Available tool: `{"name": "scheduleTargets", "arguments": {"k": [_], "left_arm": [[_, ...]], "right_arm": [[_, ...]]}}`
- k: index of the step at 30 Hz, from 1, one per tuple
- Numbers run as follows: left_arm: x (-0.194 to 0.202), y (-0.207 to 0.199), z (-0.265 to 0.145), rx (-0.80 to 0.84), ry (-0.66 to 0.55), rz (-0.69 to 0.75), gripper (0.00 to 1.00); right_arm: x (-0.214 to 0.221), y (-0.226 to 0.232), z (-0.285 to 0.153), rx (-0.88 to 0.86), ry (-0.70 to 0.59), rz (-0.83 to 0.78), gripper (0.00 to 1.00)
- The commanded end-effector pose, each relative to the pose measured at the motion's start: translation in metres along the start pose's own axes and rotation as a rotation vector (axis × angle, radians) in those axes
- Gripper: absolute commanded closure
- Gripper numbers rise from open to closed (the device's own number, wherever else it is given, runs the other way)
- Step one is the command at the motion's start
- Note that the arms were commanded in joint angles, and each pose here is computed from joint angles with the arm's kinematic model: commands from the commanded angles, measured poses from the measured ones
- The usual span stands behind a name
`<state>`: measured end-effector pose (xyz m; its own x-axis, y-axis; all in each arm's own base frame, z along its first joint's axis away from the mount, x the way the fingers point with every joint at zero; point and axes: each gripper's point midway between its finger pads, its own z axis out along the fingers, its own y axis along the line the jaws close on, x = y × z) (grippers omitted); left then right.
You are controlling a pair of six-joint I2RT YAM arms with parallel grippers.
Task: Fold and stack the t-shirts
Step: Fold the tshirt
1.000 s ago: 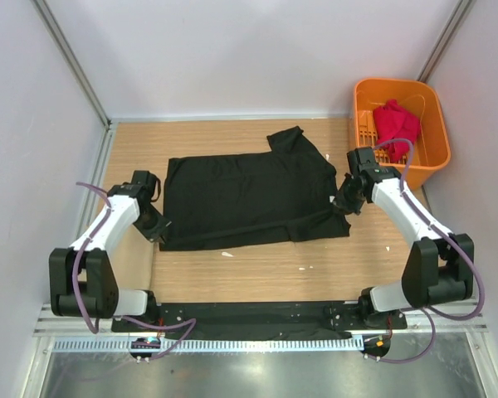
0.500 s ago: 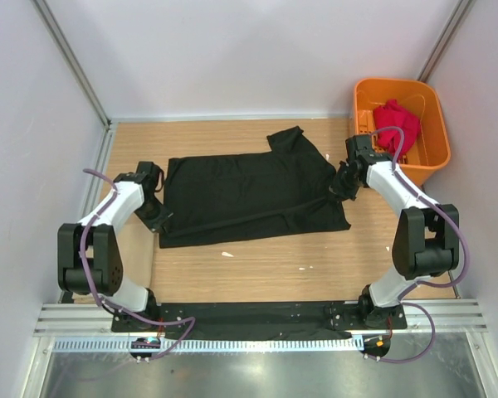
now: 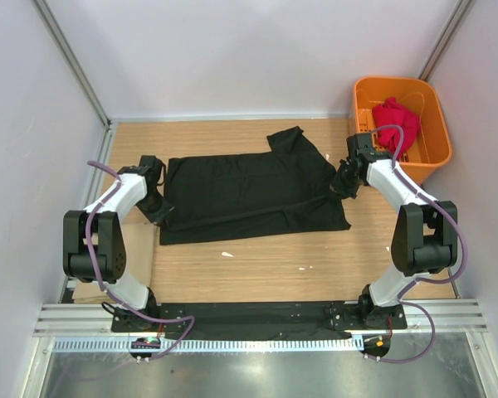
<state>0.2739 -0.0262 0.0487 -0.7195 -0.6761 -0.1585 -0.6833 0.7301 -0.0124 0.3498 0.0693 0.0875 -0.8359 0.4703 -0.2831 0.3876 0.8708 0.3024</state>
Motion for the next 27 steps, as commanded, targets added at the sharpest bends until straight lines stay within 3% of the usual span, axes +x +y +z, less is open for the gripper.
{"name": "scheduleTargets", "arguments": {"k": [1, 20, 26, 27], "left_arm": [[-0.019, -0.007, -0.006, 0.012, -0.066, 0.017, 0.9], [-0.02, -0.013, 0.01, 0.003, -0.04, 0.031, 0.88], [-0.024, -0.013, 0.012, -0.006, -0.053, 0.028, 0.88], [-0.026, -0.014, 0.008, 0.0, -0.065, 0.027, 0.85]], "right_arm": [[-0.012, -0.009, 0.002, 0.033, -0.037, 0.01, 0.98], [0.007, -0.027, -0.015, 0.105, -0.093, 0.028, 0.95], [-0.016, -0.015, -0.006, 0.089, -0.144, 0.009, 0.84], [-0.022, -0.012, -0.005, 0.088, -0.156, -0.001, 0.75]]}}
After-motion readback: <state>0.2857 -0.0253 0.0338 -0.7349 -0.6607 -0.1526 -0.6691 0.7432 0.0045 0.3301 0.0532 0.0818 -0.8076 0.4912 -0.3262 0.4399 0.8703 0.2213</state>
